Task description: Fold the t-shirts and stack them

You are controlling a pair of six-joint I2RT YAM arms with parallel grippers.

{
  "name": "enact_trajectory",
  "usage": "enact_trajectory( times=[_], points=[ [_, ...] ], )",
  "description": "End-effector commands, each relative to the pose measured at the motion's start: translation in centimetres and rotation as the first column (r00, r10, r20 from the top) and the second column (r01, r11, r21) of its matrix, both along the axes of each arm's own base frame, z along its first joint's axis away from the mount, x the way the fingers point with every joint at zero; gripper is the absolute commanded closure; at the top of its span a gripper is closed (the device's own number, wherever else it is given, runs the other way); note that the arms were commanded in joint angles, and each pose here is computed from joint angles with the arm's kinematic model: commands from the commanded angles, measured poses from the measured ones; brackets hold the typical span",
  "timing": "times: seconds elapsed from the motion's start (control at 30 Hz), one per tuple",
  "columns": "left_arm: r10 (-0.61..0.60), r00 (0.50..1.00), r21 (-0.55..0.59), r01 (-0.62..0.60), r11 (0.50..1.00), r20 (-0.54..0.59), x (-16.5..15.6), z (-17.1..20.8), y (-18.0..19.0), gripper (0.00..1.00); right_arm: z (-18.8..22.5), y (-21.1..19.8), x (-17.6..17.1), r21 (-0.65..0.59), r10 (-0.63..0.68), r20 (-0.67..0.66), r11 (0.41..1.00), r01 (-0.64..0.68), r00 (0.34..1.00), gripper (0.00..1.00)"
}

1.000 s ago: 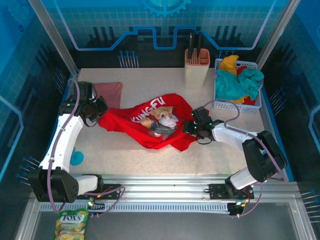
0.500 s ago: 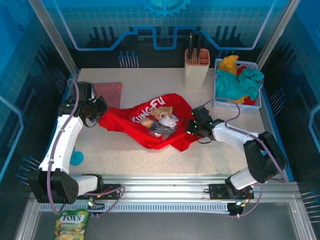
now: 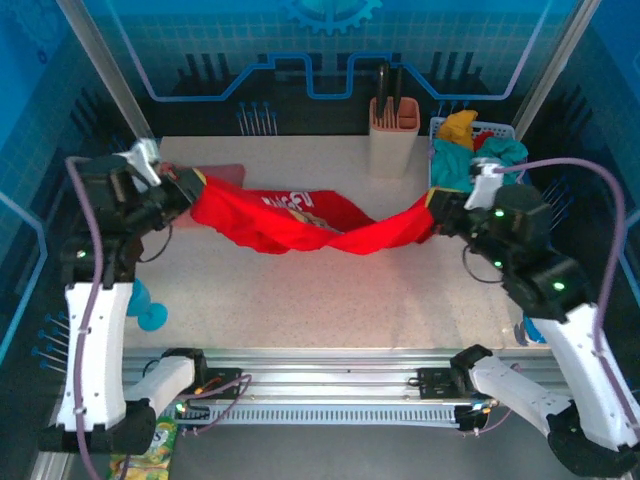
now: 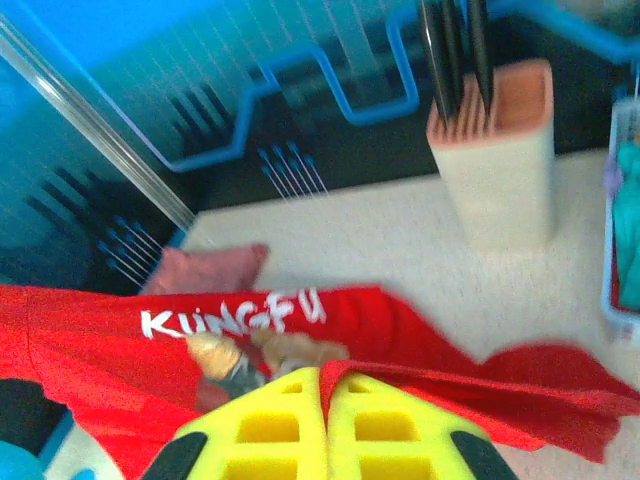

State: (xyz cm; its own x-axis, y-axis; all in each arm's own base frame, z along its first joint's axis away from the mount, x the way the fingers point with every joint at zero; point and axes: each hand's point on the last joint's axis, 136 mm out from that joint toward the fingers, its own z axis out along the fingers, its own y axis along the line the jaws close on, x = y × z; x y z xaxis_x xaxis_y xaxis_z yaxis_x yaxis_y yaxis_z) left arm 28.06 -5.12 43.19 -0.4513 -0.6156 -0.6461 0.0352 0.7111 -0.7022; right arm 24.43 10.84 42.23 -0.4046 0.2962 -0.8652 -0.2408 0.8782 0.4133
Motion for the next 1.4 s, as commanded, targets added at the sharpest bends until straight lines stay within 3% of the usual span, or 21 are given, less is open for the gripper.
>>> enact_trajectory(
  times=[0.0,0.27,0.4,0.63,0.83,0.97,1.17,1.37],
  points=[
    [-0.056,0.99,-0.034,0.061,0.998,0.131,-1.4,5.8,-1.0,1.0,0.8,-2.0,-1.3,-0.129,-0.038,-0.028,0.991,0.034,0.999,1.0],
    [-0.06,0.949,0.013,0.059,0.998,0.31,-1.7,15.3,-1.0,1.0,11.5,-4.7,-1.9,-0.124,-0.133,0.246,0.978,0.167,0.96,1.0],
    [-0.073,0.941,-0.017,0.083,0.996,0.33,-0.2,17.3,-1.2,1.0,14.6,-4.7,-1.5,-0.112,-0.141,0.298,0.977,0.182,0.944,1.0],
    [-0.071,0.972,-0.076,0.09,0.993,0.223,5.5,14.5,-0.8,1.0,12.1,-3.6,3.1,-0.16,-0.167,0.214,0.966,0.203,0.962,1.0],
    [-0.068,0.978,-0.197,0.108,0.975,0.196,14.2,11.8,0.8,1.0,7.5,-3.3,11.2,-0.025,-0.148,0.093,0.988,0.151,0.985,1.0],
    [-0.101,0.969,-0.249,0.158,0.955,0.227,20.0,10.7,1.0,1.0,7.8,-3.2,15.9,0.006,-0.157,0.154,0.987,0.158,0.976,1.0],
    [-0.163,0.891,-0.332,0.32,0.887,0.423,25.1,15.0,0.4,1.0,13.1,-2.4,19.2,0.018,-0.079,0.359,0.997,0.077,0.93,1.0],
    [-0.177,0.779,-0.31,0.432,0.847,0.602,21.8,21.4,0.4,1.0,16.7,-4.1,16.4,0.048,-0.074,0.423,0.997,0.06,0.903,1.0]
  ],
)
